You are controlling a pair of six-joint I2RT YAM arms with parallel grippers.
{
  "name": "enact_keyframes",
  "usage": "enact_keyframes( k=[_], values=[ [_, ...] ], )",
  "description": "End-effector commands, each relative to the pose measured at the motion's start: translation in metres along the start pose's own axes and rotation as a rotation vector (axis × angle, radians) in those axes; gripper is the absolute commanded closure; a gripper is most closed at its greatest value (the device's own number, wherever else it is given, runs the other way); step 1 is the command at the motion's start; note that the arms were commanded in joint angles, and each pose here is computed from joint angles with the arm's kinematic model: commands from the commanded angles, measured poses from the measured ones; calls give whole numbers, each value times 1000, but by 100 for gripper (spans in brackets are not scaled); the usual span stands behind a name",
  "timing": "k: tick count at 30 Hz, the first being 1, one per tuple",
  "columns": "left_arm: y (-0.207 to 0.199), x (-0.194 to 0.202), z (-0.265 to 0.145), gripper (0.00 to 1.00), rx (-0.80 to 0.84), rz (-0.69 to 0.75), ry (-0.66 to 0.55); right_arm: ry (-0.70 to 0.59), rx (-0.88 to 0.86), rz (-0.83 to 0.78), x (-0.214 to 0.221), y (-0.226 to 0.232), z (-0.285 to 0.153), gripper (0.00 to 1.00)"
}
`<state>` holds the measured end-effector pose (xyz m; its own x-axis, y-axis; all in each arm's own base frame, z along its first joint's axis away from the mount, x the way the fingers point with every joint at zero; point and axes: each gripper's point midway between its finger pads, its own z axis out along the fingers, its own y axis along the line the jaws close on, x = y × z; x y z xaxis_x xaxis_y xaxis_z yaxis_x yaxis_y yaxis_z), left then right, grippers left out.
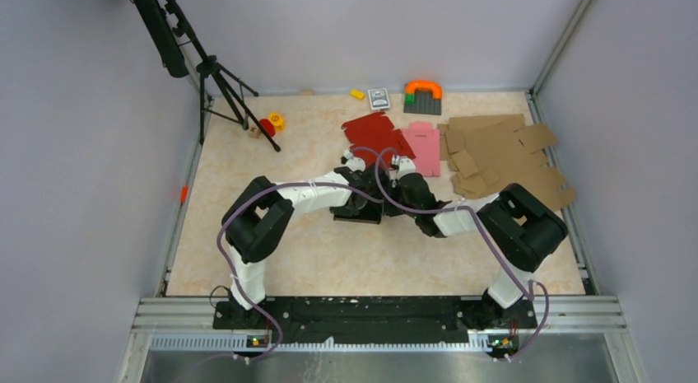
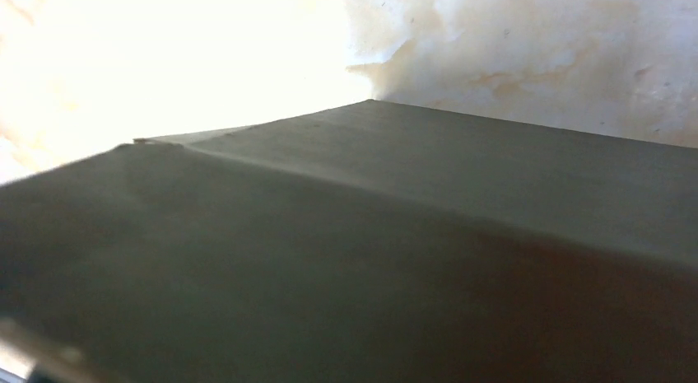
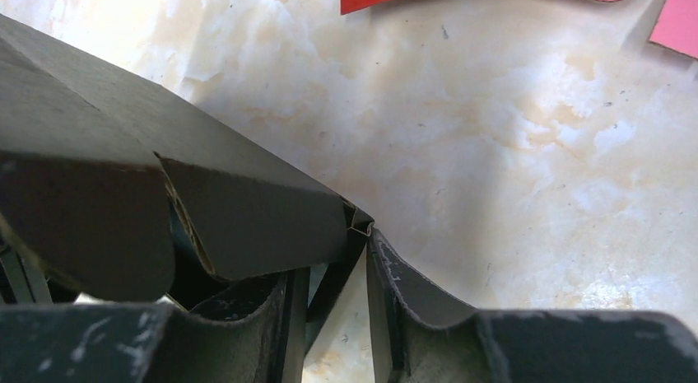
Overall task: Fold the paper box
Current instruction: Close the paper box at the center of the board.
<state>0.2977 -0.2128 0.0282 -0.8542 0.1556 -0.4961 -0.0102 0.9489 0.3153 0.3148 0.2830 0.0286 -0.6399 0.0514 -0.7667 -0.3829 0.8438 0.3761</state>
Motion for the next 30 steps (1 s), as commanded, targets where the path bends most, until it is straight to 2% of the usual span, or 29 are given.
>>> enact_keyframes(
  k=[1,8,18,30],
  values=[
    [13,19,2,81,35,-8,93,20,-56,-31,1,16,-1,73],
    [13,-1,-17,61,179,-133,20,19,-53,-31,1,16,-1,74],
    [11,-6,-35,62,305,-199,-29,15,-47,-32,0,15,-1,75],
    [9,0,-38,60,384,-232,-10,13,-40,-45,-2,16,-3,74]
  ],
)
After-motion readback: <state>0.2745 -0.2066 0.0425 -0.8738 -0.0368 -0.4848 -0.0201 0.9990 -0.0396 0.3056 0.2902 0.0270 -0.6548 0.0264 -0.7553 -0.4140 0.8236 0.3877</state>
